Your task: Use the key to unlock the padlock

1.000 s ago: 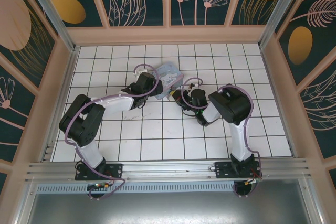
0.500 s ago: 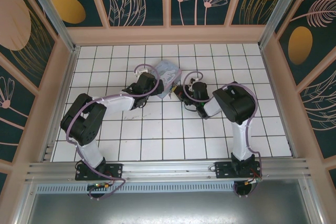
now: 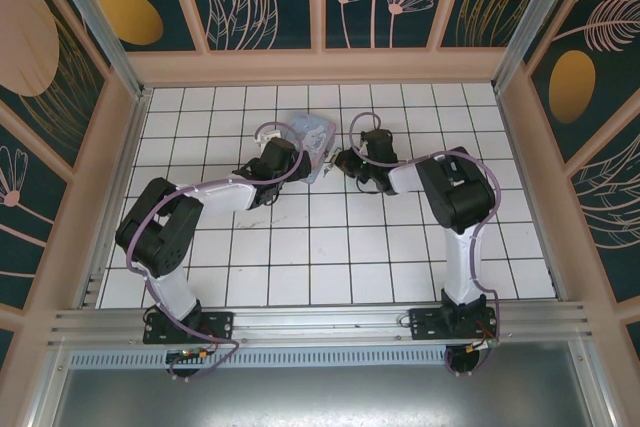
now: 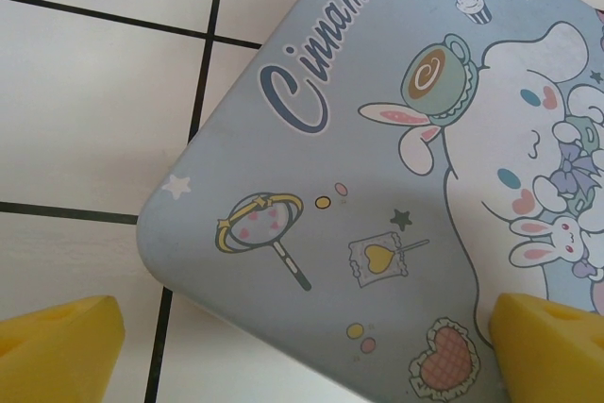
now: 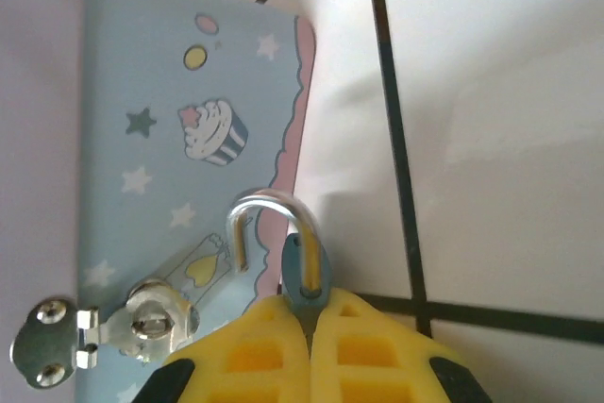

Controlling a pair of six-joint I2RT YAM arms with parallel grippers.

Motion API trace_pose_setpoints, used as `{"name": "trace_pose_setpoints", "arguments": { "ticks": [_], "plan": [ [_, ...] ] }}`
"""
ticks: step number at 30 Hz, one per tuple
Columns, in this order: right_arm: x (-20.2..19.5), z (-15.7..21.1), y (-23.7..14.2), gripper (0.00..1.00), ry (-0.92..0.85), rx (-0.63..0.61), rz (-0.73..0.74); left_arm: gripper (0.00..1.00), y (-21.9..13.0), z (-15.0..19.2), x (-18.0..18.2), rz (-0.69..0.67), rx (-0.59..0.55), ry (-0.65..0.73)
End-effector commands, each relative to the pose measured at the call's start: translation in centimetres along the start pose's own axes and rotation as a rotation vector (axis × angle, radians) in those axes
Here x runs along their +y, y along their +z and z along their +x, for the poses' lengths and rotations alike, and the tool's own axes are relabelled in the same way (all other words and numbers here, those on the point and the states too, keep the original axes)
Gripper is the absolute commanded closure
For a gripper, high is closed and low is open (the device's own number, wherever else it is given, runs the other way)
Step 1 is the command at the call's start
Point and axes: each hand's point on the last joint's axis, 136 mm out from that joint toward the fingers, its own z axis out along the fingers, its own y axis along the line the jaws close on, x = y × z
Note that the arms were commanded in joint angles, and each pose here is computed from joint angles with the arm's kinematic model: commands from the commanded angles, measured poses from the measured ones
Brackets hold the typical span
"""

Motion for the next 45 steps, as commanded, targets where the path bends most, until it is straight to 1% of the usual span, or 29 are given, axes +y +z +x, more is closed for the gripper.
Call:
{"name": "trace_pose_setpoints", "arguments": {
  "ticks": [1,7,13,18,21,25,26,32,35,39,40,42,43,44,45],
  "plan": [
    [-2.2,0.3,0.5,1.00,-0.021,0.063,0.072,0.01,0.4,8.9,5.9,-0.179,0.293,0.135],
    [-1.8,-0.5,-0.7,1.00,-0.021,0.046,0.053,0.01,0.4,9.0,5.8,-0.175,0.294,0.133],
    [-0.4,1.2,-2.2,1.00,-0.011,0.047,0.006,0.01,0.1,8.2,5.0,-0.147,0.286,0.123],
    [1.7,4.8,-3.8,1.00,-0.041,0.078,-0.025,0.01,-1.1,6.3,3.4,-0.094,0.254,0.113],
    [2.8,7.7,-4.5,1.00,-0.065,0.119,-0.029,0.01,-2.0,4.8,2.3,-0.059,0.233,0.104],
    [4.5,12.5,-4.7,1.00,-0.096,0.188,-0.048,0.02,-3.4,3.3,1.1,-0.009,0.210,0.084],
    [4.8,13.6,-4.8,1.00,-0.097,0.200,-0.053,0.01,-3.9,2.0,0.2,0.016,0.187,0.073],
    [6.0,19.3,-5.1,1.00,-0.084,0.281,-0.106,0.01,-6.0,0.1,-1.1,0.072,0.157,0.045],
    [5.4,20.2,-5.2,1.00,-0.073,0.289,-0.098,0.01,-7.1,-0.7,-1.3,0.087,0.138,0.038],
    [4.0,19.6,-6.1,1.00,-0.073,0.258,-0.051,0.02,-8.6,-1.6,-1.4,0.101,0.118,0.032],
    [3.7,19.3,-6.5,0.98,-0.073,0.248,-0.042,0.01,-9.0,-1.8,-1.4,0.105,0.113,0.030],
    [3.4,18.7,-7.2,0.73,-0.078,0.231,-0.026,0.01,-9.7,-2.3,-1.5,0.113,0.102,0.025],
    [3.2,18.3,-7.6,0.63,-0.083,0.221,-0.013,0.01,-10.1,-2.6,-1.5,0.117,0.096,0.022],
    [3.1,17.9,-8.2,0.54,-0.092,0.208,-0.002,0.01,-10.6,-2.8,-1.5,0.121,0.089,0.019],
    [3.1,17.5,-8.7,0.47,-0.097,0.199,0.001,0.01,-11.0,-3.1,-1.5,0.124,0.082,0.015]
  ]
}}
